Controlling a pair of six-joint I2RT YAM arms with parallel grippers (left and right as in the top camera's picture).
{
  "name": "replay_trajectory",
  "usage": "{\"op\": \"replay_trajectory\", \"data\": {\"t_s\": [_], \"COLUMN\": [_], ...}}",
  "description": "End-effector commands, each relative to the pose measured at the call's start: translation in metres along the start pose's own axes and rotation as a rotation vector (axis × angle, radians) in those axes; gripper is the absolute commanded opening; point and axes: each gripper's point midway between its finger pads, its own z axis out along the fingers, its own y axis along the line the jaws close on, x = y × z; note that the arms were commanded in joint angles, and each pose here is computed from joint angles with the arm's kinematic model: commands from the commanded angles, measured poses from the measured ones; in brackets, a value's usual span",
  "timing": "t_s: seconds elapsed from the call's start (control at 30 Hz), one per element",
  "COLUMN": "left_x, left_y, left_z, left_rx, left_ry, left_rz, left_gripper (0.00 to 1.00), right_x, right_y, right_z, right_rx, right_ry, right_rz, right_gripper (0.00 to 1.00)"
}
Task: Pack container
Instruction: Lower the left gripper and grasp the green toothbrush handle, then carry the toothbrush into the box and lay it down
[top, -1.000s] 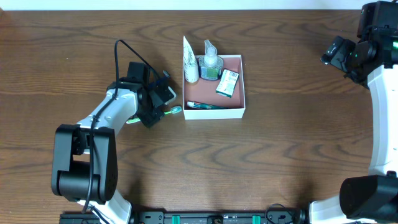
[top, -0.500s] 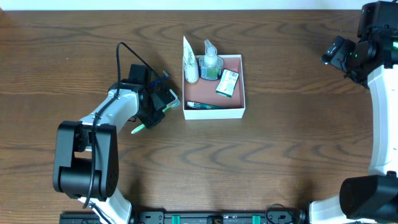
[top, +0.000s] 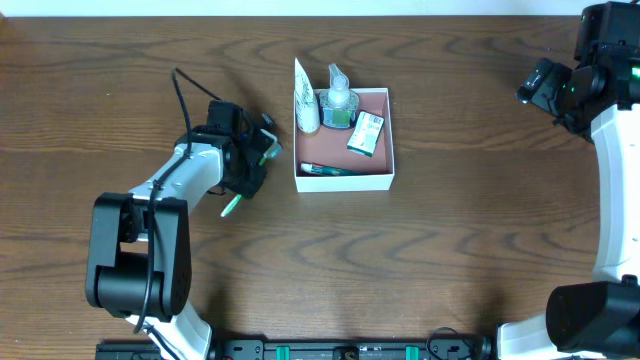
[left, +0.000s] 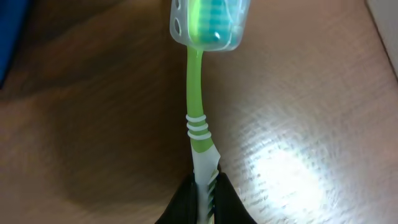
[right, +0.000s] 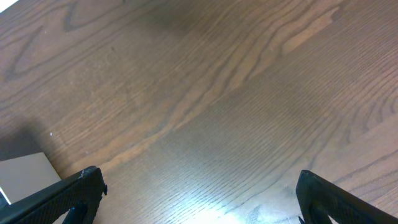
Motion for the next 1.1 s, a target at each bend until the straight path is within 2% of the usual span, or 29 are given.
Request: {"op": "replay_trajectory", "data": {"t_s": [0.0,0.3,0.7,0.87,1.07], "left_x": [0.006,-0.009,-0.058,-0.071,-0.084], "left_y": [0.011,0.028,0.027,-0.014,-0.087], "left_z": [0.005,-0.024,-0.154,-0.204,-0.237], "left_rx": [-0.01,-0.035,-0.09,-0.04,0.01], "left_ry": [0.021,-0.065,-0.403,-0.544,-0.651], "left_rz": [-0.298,-0.441,-0.388,-0.223,0.079], "left_gripper": [0.06,0.06,0.06,0.06,0.06], "right_x": [-0.001,-0.001,-0.001,-0.001,-0.001], "right_y": [-0.002,-0.002,-0.002,-0.002,-0.002], "right_z": [0.0,0.0,0.0,0.0,0.0], "right_rx": [0.005,0.004,0.004,0.004,0.005], "right_ry": [-0.001,-0.001,-0.001,-0.001,-0.001], "right_rz": [0.013,0.013,0.013,0.013,0.012], "right_gripper": [0.99,0.99,0.99,0.99,0.99]}}
